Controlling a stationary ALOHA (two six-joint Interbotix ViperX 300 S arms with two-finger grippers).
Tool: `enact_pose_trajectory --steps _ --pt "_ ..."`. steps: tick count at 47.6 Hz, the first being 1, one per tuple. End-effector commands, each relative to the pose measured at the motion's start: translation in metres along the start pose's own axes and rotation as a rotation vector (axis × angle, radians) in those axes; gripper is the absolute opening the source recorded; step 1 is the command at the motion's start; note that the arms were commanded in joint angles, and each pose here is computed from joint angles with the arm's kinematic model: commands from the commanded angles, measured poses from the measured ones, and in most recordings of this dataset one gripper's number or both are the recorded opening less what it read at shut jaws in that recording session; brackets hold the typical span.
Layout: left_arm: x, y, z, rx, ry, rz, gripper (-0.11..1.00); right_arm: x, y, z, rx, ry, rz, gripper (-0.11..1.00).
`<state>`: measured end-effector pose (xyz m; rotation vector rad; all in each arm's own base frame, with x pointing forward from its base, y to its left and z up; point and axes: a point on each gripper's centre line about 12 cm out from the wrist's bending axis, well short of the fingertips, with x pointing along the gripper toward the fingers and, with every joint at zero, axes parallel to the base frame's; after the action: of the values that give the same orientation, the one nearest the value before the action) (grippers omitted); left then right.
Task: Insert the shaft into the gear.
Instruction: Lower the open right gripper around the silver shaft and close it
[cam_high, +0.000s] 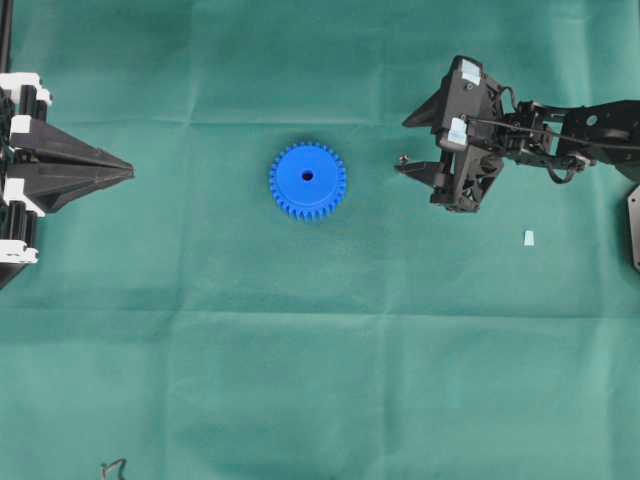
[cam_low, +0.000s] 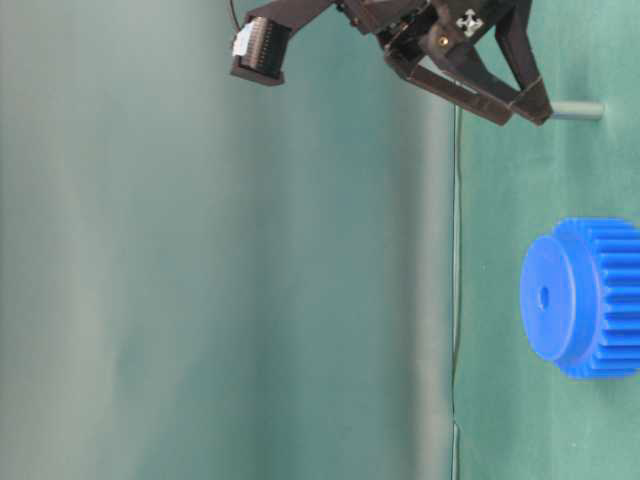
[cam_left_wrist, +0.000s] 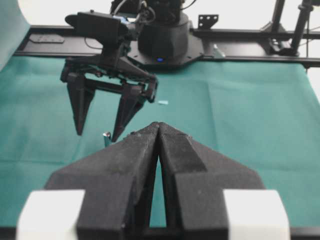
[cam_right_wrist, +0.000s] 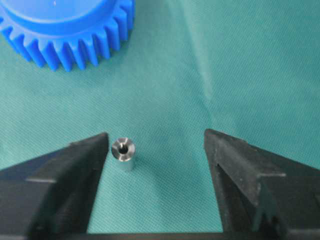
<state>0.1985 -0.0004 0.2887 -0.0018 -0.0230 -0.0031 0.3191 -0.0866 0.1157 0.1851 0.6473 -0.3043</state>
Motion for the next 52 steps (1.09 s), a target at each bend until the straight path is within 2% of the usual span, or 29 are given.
enact_pose_trajectory --steps 1,7,11,28,43,52 --pt "0.003 0.0 0.011 0.002 -0.026 -0.002 0.0 -0.001 0.003 0.008 -0.002 -0.032 0.008 0.66" --pt "0.003 0.0 0.011 0.002 -0.026 -0.002 0.0 -0.001 0.009 0.008 -0.018 -0.032 0.022 0.34" --pt "0.003 0.0 0.011 0.003 -0.026 -0.002 0.0 -0.001 0.01 0.008 -0.02 -0.032 0.024 0.18" --pt "0.003 0.0 0.008 0.002 -0.008 -0.002 0.0 -0.004 0.011 0.014 -0.019 -0.036 0.026 0.17" --pt "0.002 0.0 0.008 0.002 -0.005 -0.002 0.0 -0.038 0.017 0.058 -0.063 -0.052 0.044 0.17" --pt "0.002 0.0 0.008 0.002 -0.005 -0.002 0.0 -0.056 0.019 0.075 -0.09 -0.062 0.047 0.17"
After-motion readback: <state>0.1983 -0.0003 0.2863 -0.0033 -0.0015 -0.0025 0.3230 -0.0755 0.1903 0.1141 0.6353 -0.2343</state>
